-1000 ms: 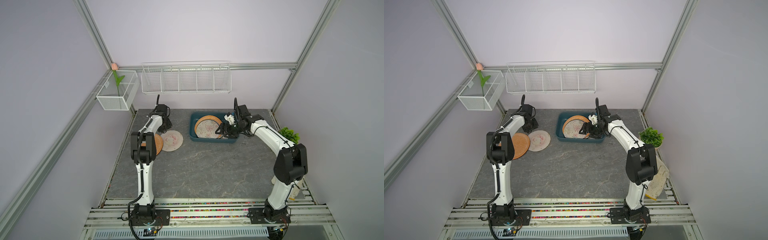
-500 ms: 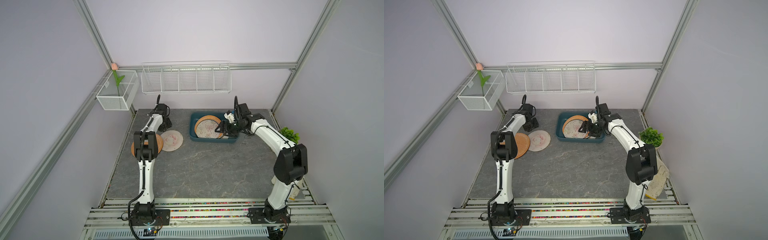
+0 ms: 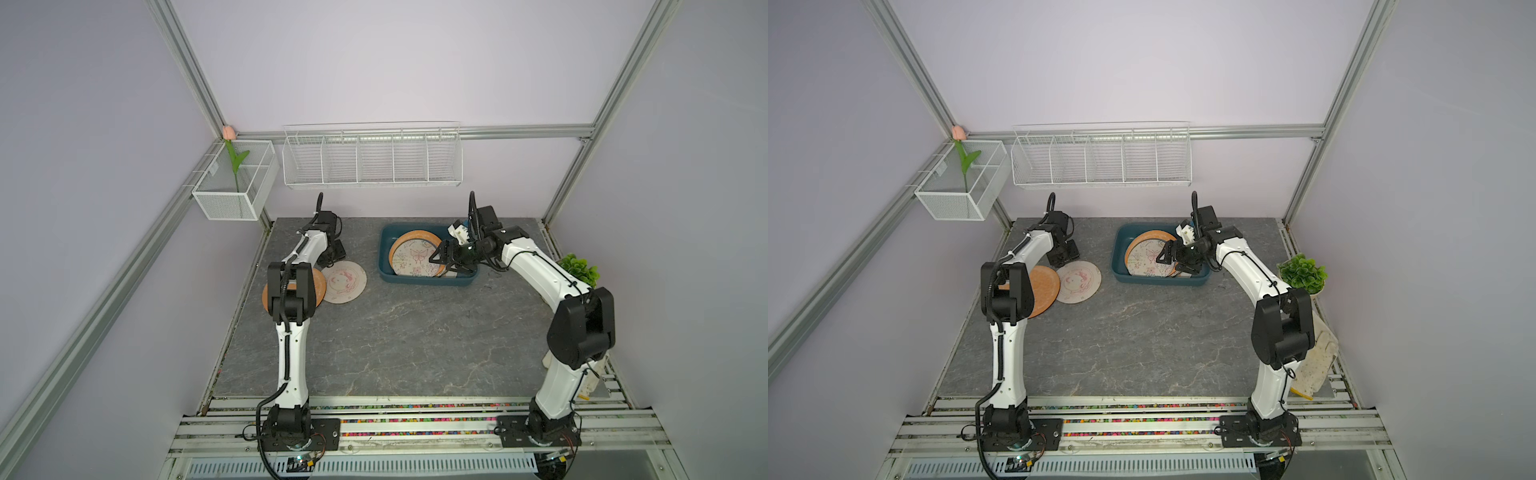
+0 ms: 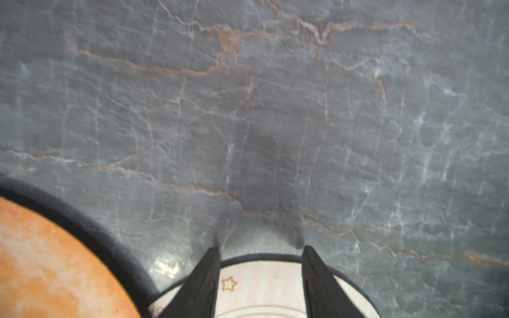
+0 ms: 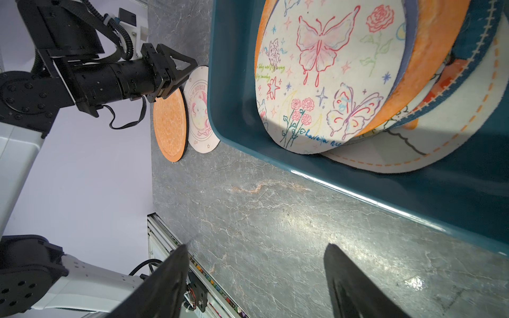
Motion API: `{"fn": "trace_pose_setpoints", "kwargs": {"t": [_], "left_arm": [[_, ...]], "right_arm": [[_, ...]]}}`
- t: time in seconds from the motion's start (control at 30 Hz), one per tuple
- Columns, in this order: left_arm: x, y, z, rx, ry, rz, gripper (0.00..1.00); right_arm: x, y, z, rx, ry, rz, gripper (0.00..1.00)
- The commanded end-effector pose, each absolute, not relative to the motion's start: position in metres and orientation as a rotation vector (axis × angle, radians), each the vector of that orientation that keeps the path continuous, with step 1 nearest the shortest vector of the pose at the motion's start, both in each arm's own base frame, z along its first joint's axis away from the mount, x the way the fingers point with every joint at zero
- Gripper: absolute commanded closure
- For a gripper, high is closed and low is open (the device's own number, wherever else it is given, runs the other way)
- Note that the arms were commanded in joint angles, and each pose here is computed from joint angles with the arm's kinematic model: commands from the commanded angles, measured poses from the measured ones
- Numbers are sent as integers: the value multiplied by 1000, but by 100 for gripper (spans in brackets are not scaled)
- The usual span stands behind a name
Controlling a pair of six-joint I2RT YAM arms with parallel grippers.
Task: Put the coasters into the storage box
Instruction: Move the coaster to the center of the board.
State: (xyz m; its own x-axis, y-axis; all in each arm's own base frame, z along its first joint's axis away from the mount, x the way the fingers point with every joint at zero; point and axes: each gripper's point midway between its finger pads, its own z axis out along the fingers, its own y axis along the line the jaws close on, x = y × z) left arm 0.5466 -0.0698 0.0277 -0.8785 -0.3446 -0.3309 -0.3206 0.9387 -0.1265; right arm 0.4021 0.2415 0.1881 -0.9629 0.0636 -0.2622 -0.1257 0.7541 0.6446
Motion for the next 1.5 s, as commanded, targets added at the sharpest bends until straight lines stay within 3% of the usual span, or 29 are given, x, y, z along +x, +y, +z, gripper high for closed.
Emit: {"fn": "trace_pose_setpoints", "kwargs": {"t": [0.0, 0.63, 0.83, 0.93, 1.07, 1.2, 1.47], "left_arm": [[495, -93, -3, -456, 2945, -132, 51], [353, -179, -14, -352, 3145, -295, 50], [352, -194, 21, -294, 3047, -398, 46], [363, -194, 52, -266, 2947, -419, 39], [368, -185, 86, -272, 2826, -427, 26], [352, -154, 90, -393, 2762, -450, 14], [312, -68, 60, -724, 2712, -463, 7]], "right_arm": [[398, 246, 195, -58, 2663, 1043, 21], [382, 240, 196, -45, 2645, 1016, 21], [378, 247, 194, -65, 2658, 1008, 21], [373, 253, 192, -84, 2667, 1004, 21], [364, 264, 188, -117, 2687, 997, 21], [354, 272, 187, -138, 2696, 991, 21], [340, 278, 186, -154, 2696, 982, 20]]}}
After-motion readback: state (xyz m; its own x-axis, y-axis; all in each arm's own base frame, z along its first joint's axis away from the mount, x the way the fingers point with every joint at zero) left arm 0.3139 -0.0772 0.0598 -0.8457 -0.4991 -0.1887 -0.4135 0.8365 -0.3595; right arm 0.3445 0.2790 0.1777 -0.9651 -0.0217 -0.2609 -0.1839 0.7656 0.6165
